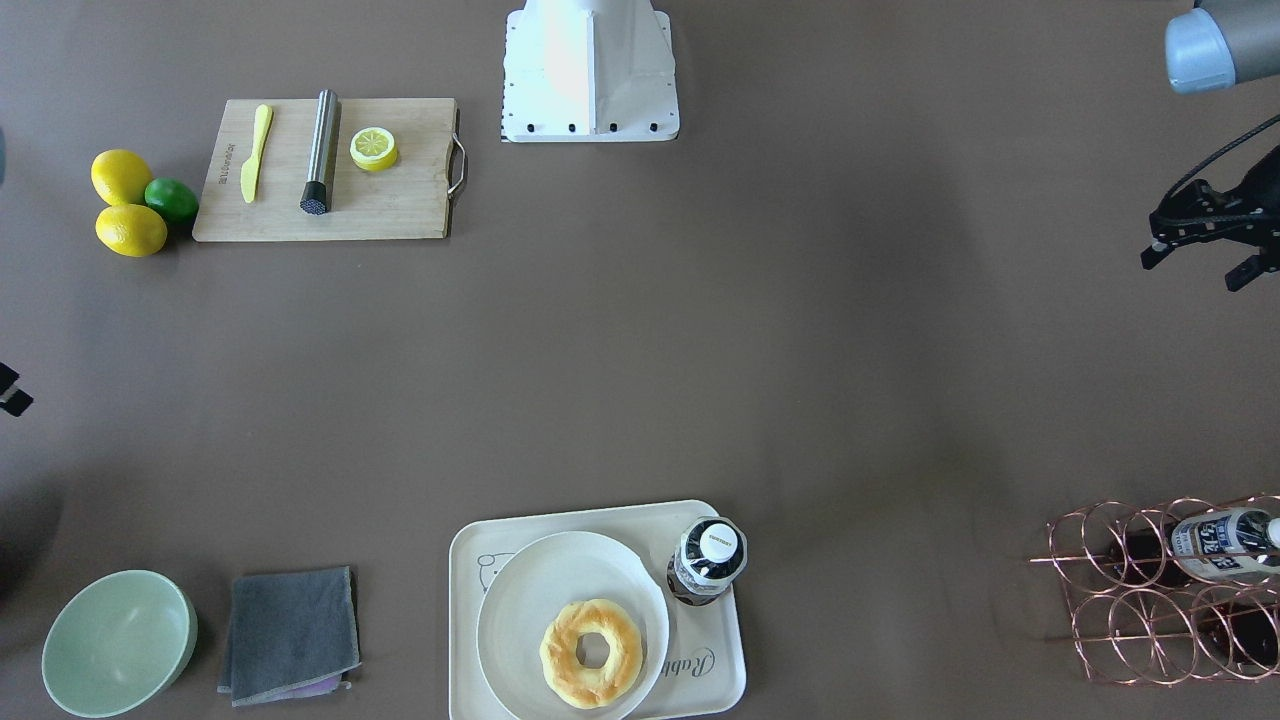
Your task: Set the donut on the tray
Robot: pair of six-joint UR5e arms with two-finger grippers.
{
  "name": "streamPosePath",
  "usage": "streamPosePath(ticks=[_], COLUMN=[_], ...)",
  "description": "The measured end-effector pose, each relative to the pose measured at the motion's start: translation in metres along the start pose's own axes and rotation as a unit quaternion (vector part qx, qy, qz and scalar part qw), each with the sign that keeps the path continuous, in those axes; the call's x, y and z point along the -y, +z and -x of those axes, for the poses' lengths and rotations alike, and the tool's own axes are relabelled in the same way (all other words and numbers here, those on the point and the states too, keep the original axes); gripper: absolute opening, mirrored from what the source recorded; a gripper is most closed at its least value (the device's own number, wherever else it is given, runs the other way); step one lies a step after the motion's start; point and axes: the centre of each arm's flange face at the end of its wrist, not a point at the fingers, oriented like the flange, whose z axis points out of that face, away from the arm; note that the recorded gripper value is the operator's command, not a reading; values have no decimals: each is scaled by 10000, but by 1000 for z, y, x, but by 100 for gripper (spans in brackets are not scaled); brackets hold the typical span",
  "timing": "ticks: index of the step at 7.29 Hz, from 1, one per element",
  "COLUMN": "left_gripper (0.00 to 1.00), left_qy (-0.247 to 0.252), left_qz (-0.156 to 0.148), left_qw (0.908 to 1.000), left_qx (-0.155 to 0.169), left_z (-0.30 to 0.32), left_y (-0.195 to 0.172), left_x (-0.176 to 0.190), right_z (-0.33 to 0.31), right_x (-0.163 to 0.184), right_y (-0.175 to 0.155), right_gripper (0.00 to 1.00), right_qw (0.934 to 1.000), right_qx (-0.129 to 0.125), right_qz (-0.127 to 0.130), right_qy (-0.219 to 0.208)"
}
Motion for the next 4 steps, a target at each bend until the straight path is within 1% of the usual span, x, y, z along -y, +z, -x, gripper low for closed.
streamPosePath(ticks=[1, 2, 3, 4], left_gripper=[98, 98, 98, 98], left_qy=[66, 91, 96, 60], left_qz=[7, 33, 107, 194], left_qw=[10000, 9999, 9997, 9995], left_qx=[61, 133, 200, 236], left_z=[38, 69, 94, 111], left_y=[-6, -14, -25, -35], left_x=[-6, -13, -18, -24], right_z=[-52, -94, -126, -141], right_x=[14, 27, 39, 48], right_y=[-18, -38, -57, -71], right_gripper=[100, 100, 100, 100], right_qw=[9981, 9930, 9863, 9809], right_qx=[-343, -677, -952, -1112], right_qz=[19, 120, 289, 453], right_qy=[-502, -957, -1319, -1532])
